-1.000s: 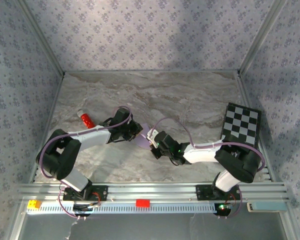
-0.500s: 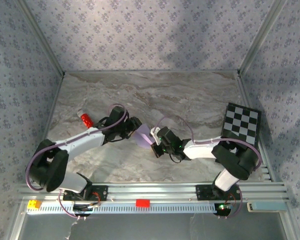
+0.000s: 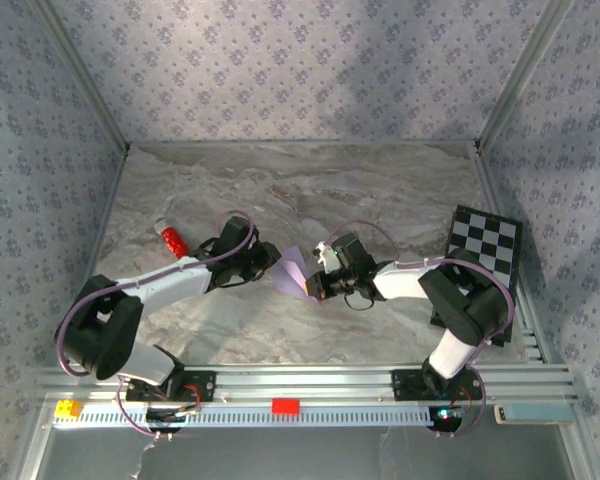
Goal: Fold a paper plane with a square sheet of paper (pick it up from the middle)
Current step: Fourth fold the wing at the center of the table.
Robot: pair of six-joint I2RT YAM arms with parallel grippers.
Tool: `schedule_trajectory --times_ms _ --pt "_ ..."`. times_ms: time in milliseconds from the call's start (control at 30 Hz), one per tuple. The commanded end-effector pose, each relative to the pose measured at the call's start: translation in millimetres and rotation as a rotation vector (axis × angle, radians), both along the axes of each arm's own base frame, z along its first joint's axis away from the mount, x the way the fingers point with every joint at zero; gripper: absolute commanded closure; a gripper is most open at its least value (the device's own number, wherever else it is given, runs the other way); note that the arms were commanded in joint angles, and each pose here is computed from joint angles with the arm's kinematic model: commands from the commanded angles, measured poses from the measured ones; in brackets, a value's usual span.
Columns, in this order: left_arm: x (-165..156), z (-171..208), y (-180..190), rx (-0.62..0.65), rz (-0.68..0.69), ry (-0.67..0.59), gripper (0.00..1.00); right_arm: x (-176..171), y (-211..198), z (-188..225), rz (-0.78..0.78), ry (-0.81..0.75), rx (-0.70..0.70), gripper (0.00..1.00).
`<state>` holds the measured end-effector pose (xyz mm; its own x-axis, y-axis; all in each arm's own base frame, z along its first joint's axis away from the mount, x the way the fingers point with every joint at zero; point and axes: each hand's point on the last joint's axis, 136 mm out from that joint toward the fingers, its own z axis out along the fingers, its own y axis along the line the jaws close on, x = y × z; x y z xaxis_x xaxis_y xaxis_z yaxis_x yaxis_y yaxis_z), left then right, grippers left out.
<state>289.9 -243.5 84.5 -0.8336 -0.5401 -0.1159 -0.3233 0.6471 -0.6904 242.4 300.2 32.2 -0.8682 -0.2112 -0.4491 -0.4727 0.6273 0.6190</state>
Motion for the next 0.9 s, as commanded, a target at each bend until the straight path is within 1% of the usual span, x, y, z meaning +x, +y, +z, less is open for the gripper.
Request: schedule_trajectory --times_ms 0,133,367,433,633,867 --pt "0.9 -1.0 -7.6 -0.025 -0.020 -0.003 0.72 -0.6 7.7 6.3 -0.006 0.091 0.071 1.00" --pt "0.7 -4.9 -13.1 -0.031 -0.035 0.004 0.75 1.9 6.0 5.3 -0.029 0.132 0.101 1.00" --pt "1.2 -17.9 -20.3 -0.009 -0.046 0.030 0.81 4.9 -1.4 2.6 -0.078 0.149 0.117 1.00" --pt "1.3 -23.9 -21.3 0.007 -0.045 0.047 0.83 5.4 -3.1 1.2 -0.088 0.147 0.121 1.00" --pt "8.0 -31.9 -29.4 0.011 -0.049 0.056 0.84 4.2 -6.8 -2.5 -0.098 0.152 0.113 1.00" --pt "-0.1 -57.8 -25.3 0.062 -0.033 0.136 0.91 4.4 -11.6 -4.8 -0.134 0.170 0.104 1.00"
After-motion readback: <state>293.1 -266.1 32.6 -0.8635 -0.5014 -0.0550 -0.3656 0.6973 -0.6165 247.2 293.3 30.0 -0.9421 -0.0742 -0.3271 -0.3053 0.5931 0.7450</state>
